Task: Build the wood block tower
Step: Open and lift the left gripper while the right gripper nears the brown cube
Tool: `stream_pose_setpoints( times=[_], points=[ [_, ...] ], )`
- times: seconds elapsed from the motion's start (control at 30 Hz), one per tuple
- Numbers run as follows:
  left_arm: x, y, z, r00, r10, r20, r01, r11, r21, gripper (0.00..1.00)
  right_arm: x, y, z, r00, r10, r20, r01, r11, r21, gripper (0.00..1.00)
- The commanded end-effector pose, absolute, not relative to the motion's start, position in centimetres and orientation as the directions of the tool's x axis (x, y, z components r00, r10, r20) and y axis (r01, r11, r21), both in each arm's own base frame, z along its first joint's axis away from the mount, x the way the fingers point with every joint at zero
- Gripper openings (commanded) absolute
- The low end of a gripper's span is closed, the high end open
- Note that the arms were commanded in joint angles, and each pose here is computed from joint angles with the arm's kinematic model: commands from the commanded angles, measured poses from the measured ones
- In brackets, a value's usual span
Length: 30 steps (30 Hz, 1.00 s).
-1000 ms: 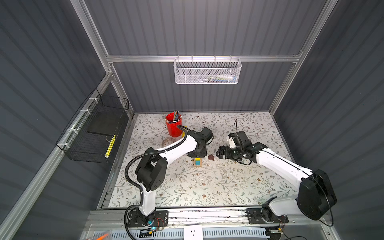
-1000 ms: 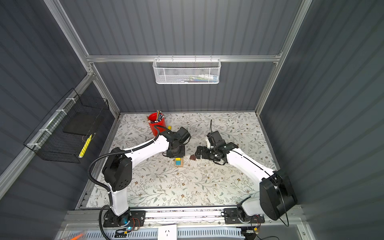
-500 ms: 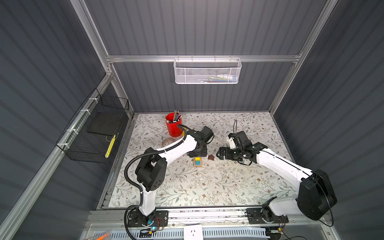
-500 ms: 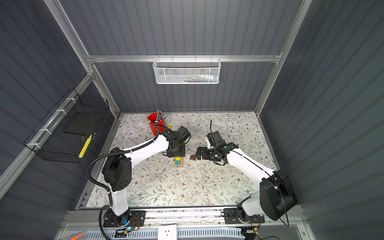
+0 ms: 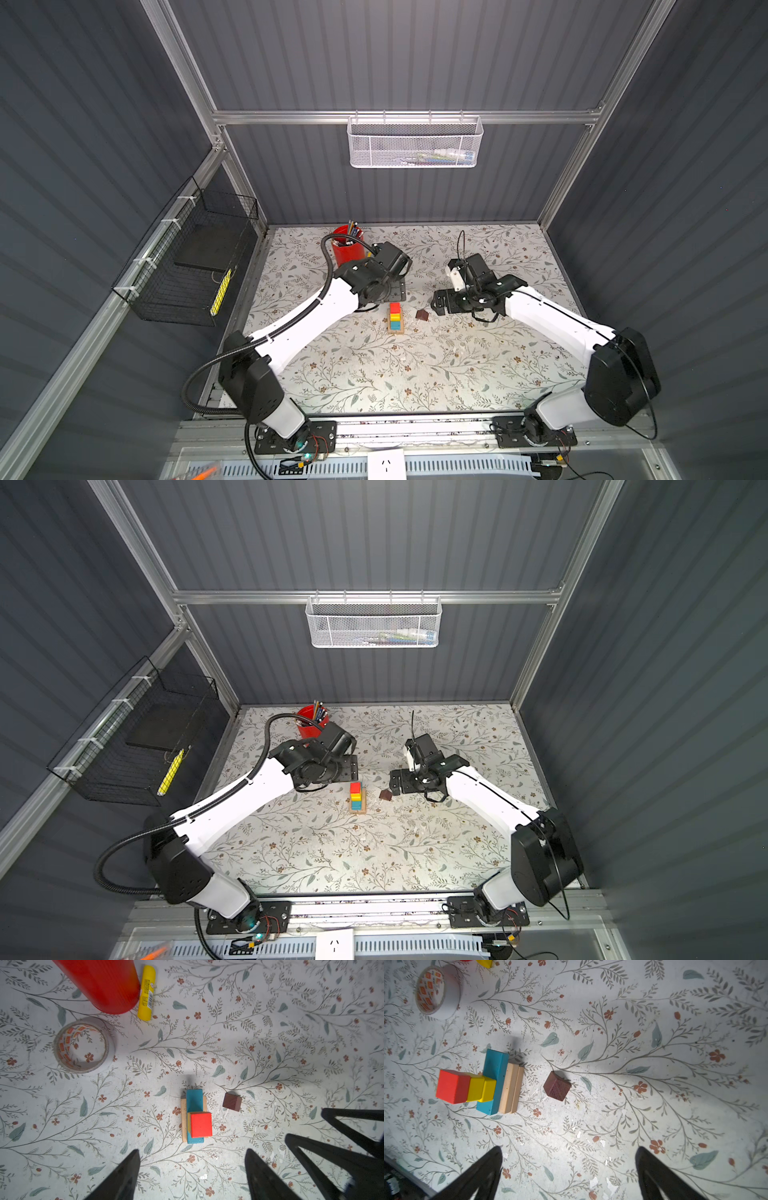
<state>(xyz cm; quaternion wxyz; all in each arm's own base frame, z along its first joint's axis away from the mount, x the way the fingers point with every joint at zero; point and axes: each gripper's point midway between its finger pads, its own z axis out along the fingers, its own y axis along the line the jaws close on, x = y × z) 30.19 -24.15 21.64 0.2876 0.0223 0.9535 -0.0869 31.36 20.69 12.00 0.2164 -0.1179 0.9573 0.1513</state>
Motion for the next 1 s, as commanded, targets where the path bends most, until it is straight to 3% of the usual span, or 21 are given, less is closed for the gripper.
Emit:
stream_pose_setpoints(
  times=[0.0,0.23,0.43,0.73,0.97],
  points=[
    [30.0,-22.7,21.9,-0.792,0.027,-0.610,0.114,0.988,-0.103,0.87,31.6,20.5,10.8,-0.862,-0.263,-0.434,-0.355,0.924,0.144,0.99],
    [28.8,-20.2,22.7,-0.743,0.025,-0.669,0.114,0.989,-0.090,0.99,31.7,22.0,7.9,-0.806,-0.453,-0.381,-0.505,0.862,0.044,0.97],
    [27.8,-18.5,22.7,-0.708,0.019,-0.706,0.112,0.990,-0.087,1.00,31.7,22.6,6.0,-0.737,-0.591,-0.328,-0.620,0.784,-0.020,0.94],
    [26.6,-16.8,22.0,-0.676,0.024,-0.737,0.121,0.990,-0.078,0.99,31.6,25.2,5.7,-0.579,-0.712,-0.397,-0.779,0.627,0.011,0.86],
    [26.3,-15.3,21.5,-0.670,0.022,-0.742,0.079,0.996,-0.042,1.00,32.1,26.1,4.7,-0.517,-0.760,-0.394,-0.834,0.552,0.030,0.80]
  ],
)
